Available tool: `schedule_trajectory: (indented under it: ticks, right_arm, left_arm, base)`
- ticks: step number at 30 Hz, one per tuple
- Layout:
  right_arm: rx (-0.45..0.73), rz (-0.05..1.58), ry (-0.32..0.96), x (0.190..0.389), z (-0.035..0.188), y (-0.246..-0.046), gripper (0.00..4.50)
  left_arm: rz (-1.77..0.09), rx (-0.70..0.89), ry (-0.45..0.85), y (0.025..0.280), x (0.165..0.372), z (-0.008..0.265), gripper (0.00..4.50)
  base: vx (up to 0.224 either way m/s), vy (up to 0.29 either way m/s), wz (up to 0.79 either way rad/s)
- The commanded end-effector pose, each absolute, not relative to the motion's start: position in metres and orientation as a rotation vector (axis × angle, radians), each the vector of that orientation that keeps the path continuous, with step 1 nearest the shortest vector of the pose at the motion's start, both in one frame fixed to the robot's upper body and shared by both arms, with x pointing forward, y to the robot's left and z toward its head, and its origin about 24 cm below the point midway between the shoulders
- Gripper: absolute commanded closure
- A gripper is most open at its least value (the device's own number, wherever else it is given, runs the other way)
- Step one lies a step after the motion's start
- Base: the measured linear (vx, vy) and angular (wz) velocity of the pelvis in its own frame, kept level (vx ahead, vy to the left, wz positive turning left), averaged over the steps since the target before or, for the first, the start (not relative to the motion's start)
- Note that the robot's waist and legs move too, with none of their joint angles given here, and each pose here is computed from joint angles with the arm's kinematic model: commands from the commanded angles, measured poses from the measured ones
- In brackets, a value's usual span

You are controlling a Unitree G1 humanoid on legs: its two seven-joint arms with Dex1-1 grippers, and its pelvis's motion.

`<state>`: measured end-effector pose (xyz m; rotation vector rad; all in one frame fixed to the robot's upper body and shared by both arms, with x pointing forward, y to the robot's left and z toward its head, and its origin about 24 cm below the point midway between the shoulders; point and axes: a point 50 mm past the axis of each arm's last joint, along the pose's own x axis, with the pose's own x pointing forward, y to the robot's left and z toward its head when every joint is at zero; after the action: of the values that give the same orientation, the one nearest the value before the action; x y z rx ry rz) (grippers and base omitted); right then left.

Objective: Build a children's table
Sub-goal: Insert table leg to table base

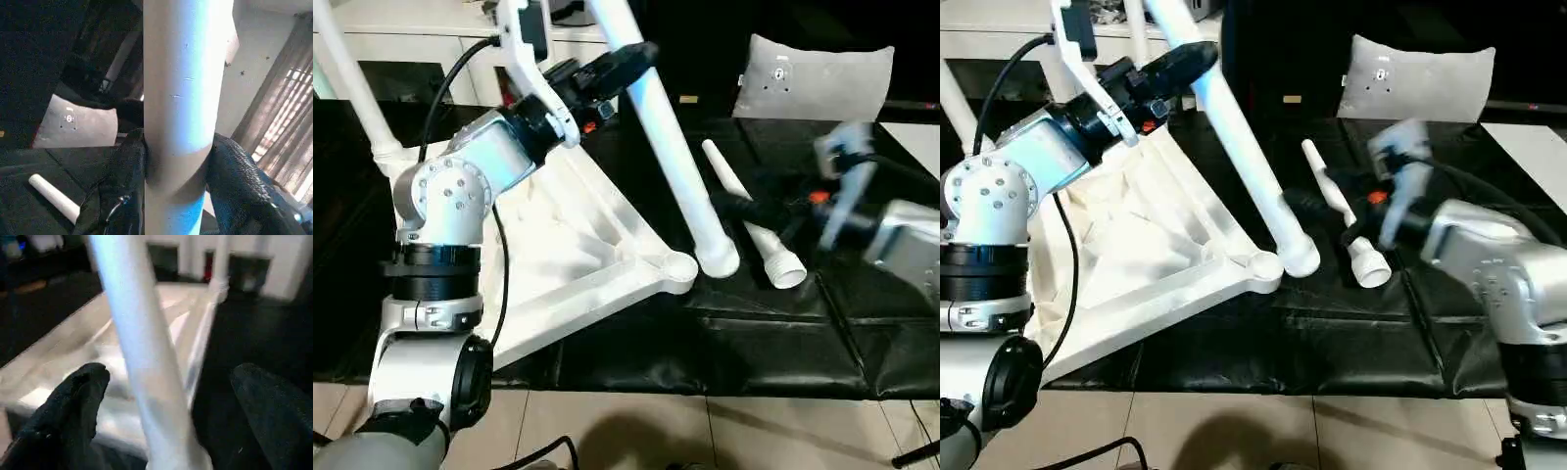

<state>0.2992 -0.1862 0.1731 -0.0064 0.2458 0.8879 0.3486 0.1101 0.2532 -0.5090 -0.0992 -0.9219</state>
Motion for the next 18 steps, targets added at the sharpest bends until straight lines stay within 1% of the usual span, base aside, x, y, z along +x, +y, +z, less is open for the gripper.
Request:
schedule_trajectory:
  ticks: [1, 3, 5, 6, 9, 10, 11, 14, 17, 18]
  right_arm:
    - [-0.059, 0.882, 0.291, 0.3, 0.167, -0.185, 0.29]
    - [-0.087, 0.836, 0.321, 0.307, 0.157, -0.183, 0.4]
    - [-0.094, 0.829, 0.318, 0.308, 0.155, -0.18, 0.47]
    - [-0.087, 0.828, 0.309, 0.309, 0.153, -0.176, 0.63]
    - [-0.078, 0.832, 0.306, 0.31, 0.151, -0.172, 0.81]
    - [-0.078, 0.832, 0.306, 0.31, 0.15, -0.172, 0.93]
    - [-0.08, 0.834, 0.307, 0.31, 0.149, -0.171, 1.15]
    - [-0.089, 0.853, 0.314, 0.309, 0.145, -0.167, 1.26]
    - [-0.095, 0.864, 0.321, 0.309, 0.142, -0.165, 1.62]
    - [-0.095, 0.864, 0.323, 0.309, 0.141, -0.165, 1.62]
  left_arm:
    - [-0.969, -0.495, -0.131, 0.107, 0.344, 0.265, 2.96]
    - [-0.995, -0.488, -0.124, 0.104, 0.342, 0.266, 2.96]
    - [-1.009, -0.486, -0.121, 0.103, 0.341, 0.266, 2.96]
    - [-1.025, -0.485, -0.119, 0.102, 0.339, 0.267, 2.96]
    - [-1.044, -0.485, -0.117, 0.1, 0.337, 0.268, 2.96]
    - [-1.046, -0.485, -0.117, 0.1, 0.337, 0.268, 2.96]
    - [-1.051, -0.483, -0.116, 0.1, 0.337, 0.268, 2.96]
    - [-1.066, -0.477, -0.115, 0.098, 0.336, 0.268, 2.96]
    - [-1.07, -0.465, -0.113, 0.098, 0.336, 0.268, 2.96]
    - [-1.07, -0.464, -0.112, 0.098, 0.336, 0.268, 2.96]
  base:
    - [0.0, 0.0, 0.0]
    - [0.0, 0.0, 0.0]
    - [0.0, 0.0, 0.0]
    - [0.0, 0.0, 0.0]
    - [0.0, 0.0, 0.0]
    - [0.0, 0.0, 0.0]
    - [0.0, 0.0, 0.0]
    - [0.0, 0.0, 0.0]
    - [0.0, 0.0, 0.0]
    - [0.0, 0.0, 0.0]
